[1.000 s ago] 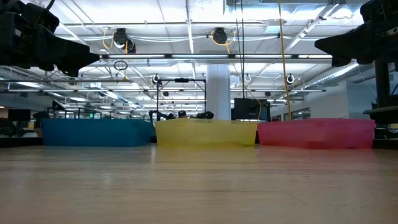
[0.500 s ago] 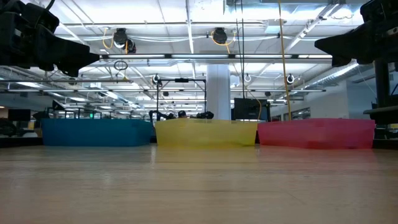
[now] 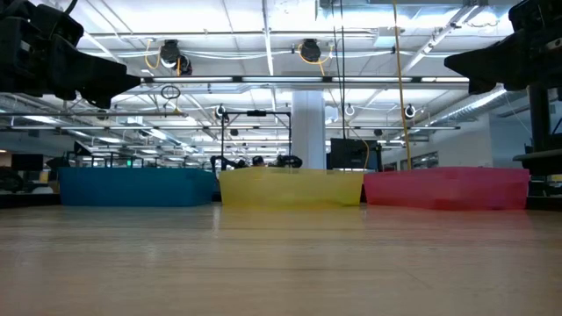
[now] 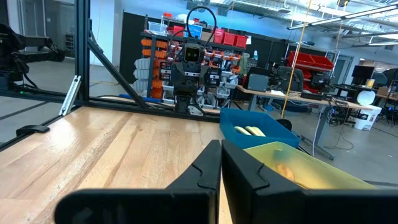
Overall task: Pick & Place Kitchen Items
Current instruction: Return to Home Position
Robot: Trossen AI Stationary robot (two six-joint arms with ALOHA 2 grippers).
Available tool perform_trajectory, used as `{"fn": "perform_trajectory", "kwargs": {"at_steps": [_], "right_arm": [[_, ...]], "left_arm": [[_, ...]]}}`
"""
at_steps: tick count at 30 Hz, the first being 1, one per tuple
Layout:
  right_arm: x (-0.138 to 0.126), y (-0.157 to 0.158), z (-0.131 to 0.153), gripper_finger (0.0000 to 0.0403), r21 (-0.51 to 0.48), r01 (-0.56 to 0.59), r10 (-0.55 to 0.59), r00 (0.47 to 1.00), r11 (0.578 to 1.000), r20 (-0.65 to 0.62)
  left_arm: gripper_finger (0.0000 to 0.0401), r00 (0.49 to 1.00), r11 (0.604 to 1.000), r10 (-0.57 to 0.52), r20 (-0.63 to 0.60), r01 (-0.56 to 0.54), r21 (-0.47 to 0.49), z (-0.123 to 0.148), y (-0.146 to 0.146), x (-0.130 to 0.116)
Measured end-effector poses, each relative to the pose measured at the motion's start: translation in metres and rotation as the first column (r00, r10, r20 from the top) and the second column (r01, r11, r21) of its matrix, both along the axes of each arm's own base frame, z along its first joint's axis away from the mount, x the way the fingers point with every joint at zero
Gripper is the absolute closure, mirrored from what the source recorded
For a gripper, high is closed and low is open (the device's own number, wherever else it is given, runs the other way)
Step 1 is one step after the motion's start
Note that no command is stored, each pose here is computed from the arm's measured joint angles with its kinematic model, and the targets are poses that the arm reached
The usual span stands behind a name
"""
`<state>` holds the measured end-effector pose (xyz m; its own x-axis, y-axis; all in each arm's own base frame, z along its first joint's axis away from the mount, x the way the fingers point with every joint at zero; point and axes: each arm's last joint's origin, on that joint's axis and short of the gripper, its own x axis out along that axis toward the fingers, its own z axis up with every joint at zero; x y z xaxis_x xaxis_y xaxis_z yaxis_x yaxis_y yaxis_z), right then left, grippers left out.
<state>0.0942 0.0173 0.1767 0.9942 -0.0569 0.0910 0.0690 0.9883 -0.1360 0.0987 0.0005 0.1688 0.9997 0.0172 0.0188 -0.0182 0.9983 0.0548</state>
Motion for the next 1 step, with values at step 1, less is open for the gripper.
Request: {"fn": "perform_trajectory", "kwargs": {"at_steps": [1], "right_arm": [[0.0, 0.0, 0.0, 0.0394, 0.0, 0.0, 0.0, 1.0, 1.0, 0.0]], "left_arm": [[0.0194, 1.0, 1.0, 0.0, 0.0, 0.0, 0.0, 0.0, 0.0, 0.0]]}}
